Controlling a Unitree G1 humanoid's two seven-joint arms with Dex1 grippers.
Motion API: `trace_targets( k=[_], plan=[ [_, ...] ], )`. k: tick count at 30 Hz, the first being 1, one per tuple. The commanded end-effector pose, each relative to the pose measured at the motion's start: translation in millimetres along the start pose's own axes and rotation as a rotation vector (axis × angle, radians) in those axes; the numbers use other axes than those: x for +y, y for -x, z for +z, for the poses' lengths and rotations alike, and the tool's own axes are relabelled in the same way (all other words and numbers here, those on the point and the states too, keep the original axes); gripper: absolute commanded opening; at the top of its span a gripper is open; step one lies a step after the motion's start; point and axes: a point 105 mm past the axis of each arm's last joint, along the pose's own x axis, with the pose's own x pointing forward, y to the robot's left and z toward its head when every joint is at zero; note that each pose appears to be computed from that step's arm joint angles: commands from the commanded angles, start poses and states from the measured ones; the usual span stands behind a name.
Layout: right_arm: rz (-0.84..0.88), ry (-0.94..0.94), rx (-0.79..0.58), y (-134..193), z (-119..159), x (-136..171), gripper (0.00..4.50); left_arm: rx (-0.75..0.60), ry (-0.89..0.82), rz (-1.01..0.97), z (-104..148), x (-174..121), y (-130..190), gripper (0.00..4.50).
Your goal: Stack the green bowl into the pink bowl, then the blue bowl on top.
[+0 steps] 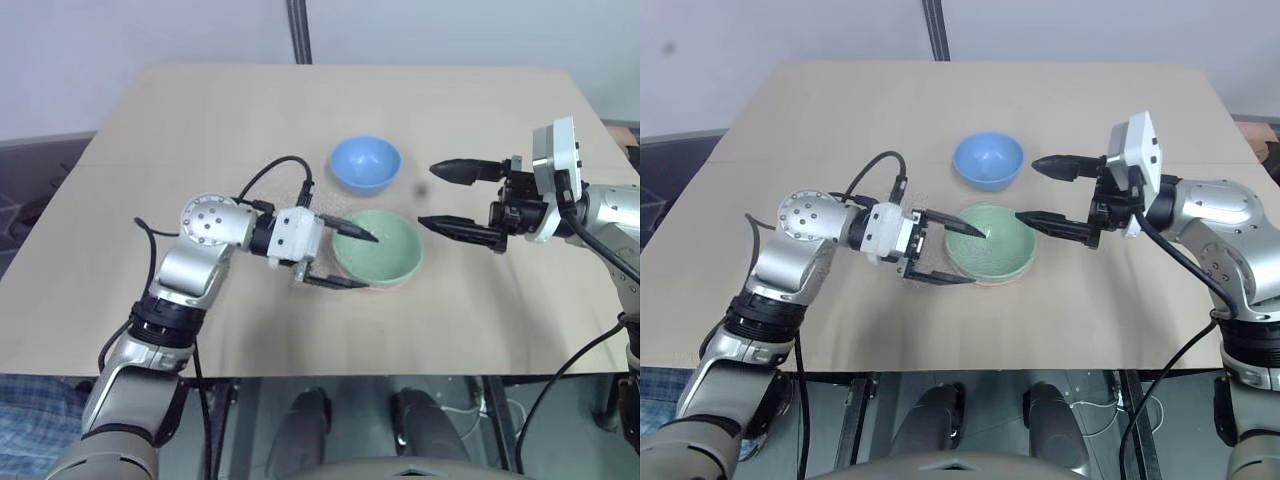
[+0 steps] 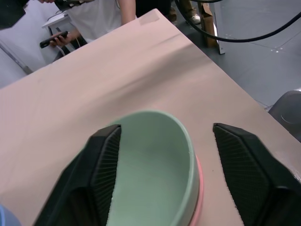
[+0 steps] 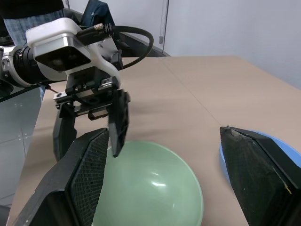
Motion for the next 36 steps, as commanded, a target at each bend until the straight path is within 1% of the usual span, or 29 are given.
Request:
trace_targets(
  k=[1,3,6,10,13,15,19,24,30,36],
  plan=[
    [0.008,0.052,-0.019,1.7,9.8,2.2,3.96,-0.04,-0.022,0.177,14.0,34.8,13.4,3.05],
    [0.001,0.052,-0.017,1.0,9.5,0.7,3.96,-0.028,-0.04,0.286,12.7,55.5,20.2,3.05],
    [-0.066,0.036,0.013,0.8,3.3,-9.2,3.96,0.058,-0.107,0.422,1.8,83.6,35.8,3.05],
    [-0.21,0.029,0.114,7.5,-14.6,-30.7,3.96,0.137,-0.141,0.493,-13.4,102.0,45.7,3.05],
    [-0.291,0.022,0.161,13.6,-22.3,-43.1,3.96,0.179,-0.184,0.449,-23.1,102.7,44.2,3.05],
    [-0.341,0.015,0.204,18.6,-28.7,-50.5,3.96,0.189,-0.16,0.445,-31.0,105.3,43.0,3.05],
    [-0.417,-0.004,0.279,29.8,-40.1,-60.9,3.96,0.273,-0.151,0.417,-51.4,107.5,41.0,3.05],
    [-0.45,-0.013,0.29,35.4,-39.4,-63.9,3.96,0.298,-0.087,0.455,-62.6,117.7,37.5,3.05],
    [-0.47,-0.008,0.291,38.8,-37.9,-64.3,3.96,0.379,-0.087,0.475,-74.5,124.9,24.4,3.05],
    [-0.492,-0.007,0.297,42.7,-37.2,-64.6,3.96,0.438,-0.113,0.396,-83.7,119.2,2.6,3.05]
  ],
)
